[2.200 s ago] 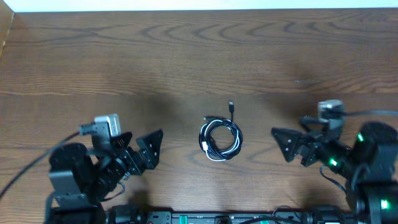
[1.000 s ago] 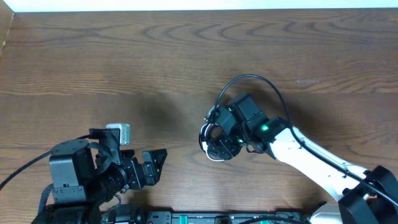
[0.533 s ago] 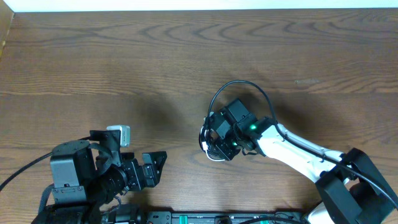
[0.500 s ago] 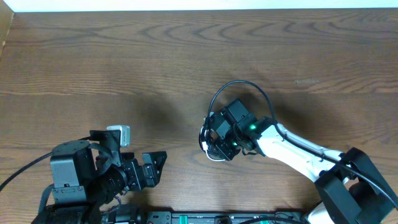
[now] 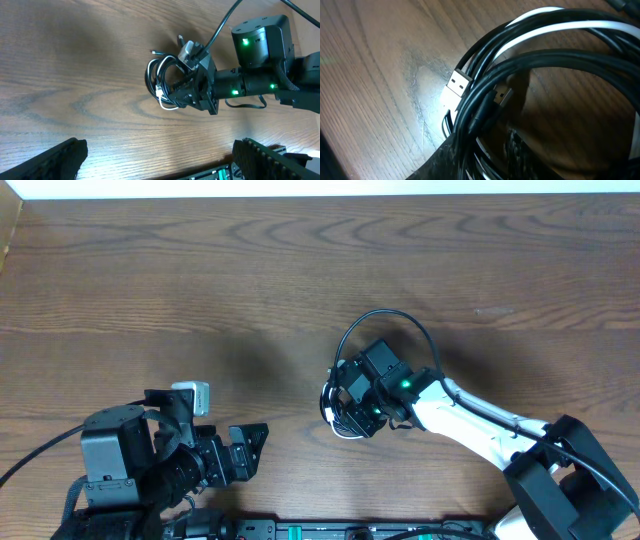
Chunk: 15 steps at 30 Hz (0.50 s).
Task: Untangle cables
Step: 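Grasp the cable coil with the right gripper and lift it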
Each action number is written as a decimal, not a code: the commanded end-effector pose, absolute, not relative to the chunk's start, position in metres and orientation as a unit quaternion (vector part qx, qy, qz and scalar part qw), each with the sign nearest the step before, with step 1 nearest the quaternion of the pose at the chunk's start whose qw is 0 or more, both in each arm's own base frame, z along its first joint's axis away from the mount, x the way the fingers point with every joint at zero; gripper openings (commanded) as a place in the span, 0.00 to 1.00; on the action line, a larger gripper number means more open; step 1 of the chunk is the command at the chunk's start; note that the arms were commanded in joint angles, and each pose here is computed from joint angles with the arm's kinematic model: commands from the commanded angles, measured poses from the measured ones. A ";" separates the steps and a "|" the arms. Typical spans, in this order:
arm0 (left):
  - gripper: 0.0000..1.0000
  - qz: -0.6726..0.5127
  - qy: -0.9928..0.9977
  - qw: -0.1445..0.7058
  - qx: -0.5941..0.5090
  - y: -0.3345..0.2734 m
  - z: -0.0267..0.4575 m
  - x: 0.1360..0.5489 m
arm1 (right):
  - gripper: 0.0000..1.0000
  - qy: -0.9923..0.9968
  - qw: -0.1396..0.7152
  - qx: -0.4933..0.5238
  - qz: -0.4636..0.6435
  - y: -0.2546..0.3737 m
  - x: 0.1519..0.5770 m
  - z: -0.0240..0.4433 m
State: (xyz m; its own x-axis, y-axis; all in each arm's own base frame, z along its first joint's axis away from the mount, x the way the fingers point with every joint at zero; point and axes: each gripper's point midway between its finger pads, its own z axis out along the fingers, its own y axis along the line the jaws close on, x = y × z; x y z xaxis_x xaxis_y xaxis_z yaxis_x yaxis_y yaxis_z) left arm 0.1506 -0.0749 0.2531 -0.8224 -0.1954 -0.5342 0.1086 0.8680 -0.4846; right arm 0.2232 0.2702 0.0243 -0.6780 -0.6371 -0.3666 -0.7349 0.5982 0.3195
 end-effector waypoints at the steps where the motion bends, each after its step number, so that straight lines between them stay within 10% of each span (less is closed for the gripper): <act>1: 0.98 -0.249 0.920 0.303 -0.017 -0.073 0.255 0.151 | 0.28 0.892 0.105 -0.375 0.229 0.273 0.223 0.024; 15: 0.98 -0.251 0.923 0.292 -0.023 -0.074 0.252 0.147 | 0.28 0.890 0.105 -0.377 0.233 0.279 0.219 0.023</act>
State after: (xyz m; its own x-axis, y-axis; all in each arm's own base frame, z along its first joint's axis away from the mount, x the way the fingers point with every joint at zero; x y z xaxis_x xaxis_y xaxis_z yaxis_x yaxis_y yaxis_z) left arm 0.1465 -0.0751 0.2501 -0.8345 -0.1965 -0.5148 0.0972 0.8672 -0.4885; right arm 0.2226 0.2751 0.0254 -0.6949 -0.6178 -0.3679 -0.7188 0.6120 0.3299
